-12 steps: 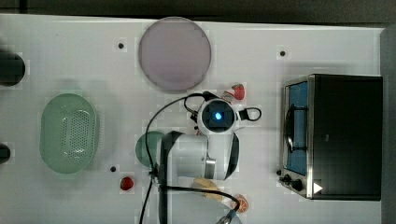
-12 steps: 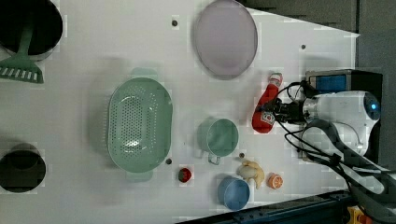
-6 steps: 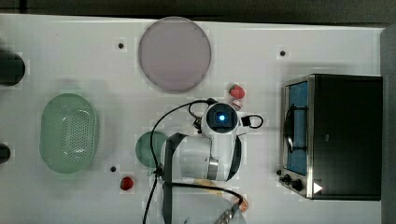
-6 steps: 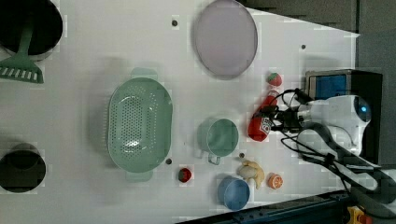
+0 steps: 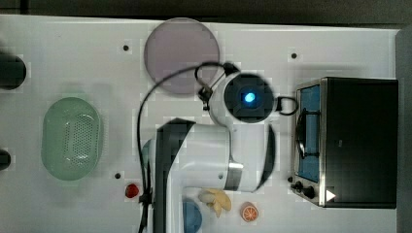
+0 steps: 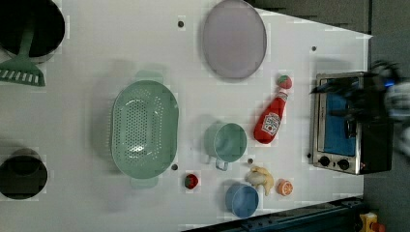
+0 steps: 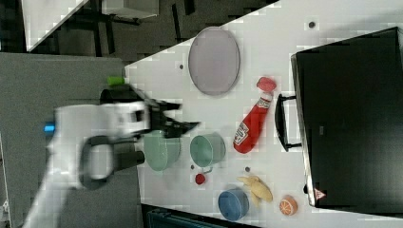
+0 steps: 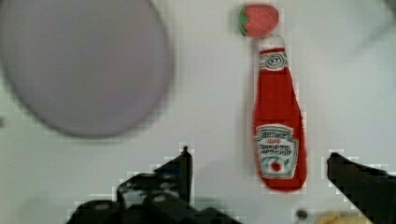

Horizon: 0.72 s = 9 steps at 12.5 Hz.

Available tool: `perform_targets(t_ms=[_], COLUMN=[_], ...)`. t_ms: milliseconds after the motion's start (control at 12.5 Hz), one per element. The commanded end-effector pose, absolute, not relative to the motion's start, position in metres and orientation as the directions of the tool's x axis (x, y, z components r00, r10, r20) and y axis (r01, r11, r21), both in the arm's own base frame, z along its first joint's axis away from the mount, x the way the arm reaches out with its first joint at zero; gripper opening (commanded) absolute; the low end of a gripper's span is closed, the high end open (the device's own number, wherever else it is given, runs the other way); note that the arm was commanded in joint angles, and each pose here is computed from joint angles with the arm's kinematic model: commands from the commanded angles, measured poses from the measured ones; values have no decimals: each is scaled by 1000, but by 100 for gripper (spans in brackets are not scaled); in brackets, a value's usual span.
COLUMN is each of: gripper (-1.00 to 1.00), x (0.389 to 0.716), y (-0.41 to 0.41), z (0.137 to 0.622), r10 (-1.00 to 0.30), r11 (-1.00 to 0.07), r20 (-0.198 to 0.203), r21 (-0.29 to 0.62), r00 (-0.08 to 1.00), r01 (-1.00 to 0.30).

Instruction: Pick Ketchup from oven and place it on table.

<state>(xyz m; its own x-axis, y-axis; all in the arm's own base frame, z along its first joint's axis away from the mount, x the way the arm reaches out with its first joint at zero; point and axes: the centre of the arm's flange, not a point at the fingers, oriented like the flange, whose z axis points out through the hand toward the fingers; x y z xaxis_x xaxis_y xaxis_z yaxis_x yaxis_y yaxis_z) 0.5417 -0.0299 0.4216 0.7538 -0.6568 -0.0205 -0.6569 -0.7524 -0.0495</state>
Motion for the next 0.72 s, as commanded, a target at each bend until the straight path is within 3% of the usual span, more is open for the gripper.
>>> perform_targets(t_ms=[80,400,720], gripper=[100,100,100], x=[551,536,536], y=[-51,-60,-60], z=[531,609,642], r10=[-756,-777,-776], r11=[-654,-630,-630], r20=[12,-22,19], r21=[-56,39,-3], r00=[654,629,630], r01=[-755,-776,-777])
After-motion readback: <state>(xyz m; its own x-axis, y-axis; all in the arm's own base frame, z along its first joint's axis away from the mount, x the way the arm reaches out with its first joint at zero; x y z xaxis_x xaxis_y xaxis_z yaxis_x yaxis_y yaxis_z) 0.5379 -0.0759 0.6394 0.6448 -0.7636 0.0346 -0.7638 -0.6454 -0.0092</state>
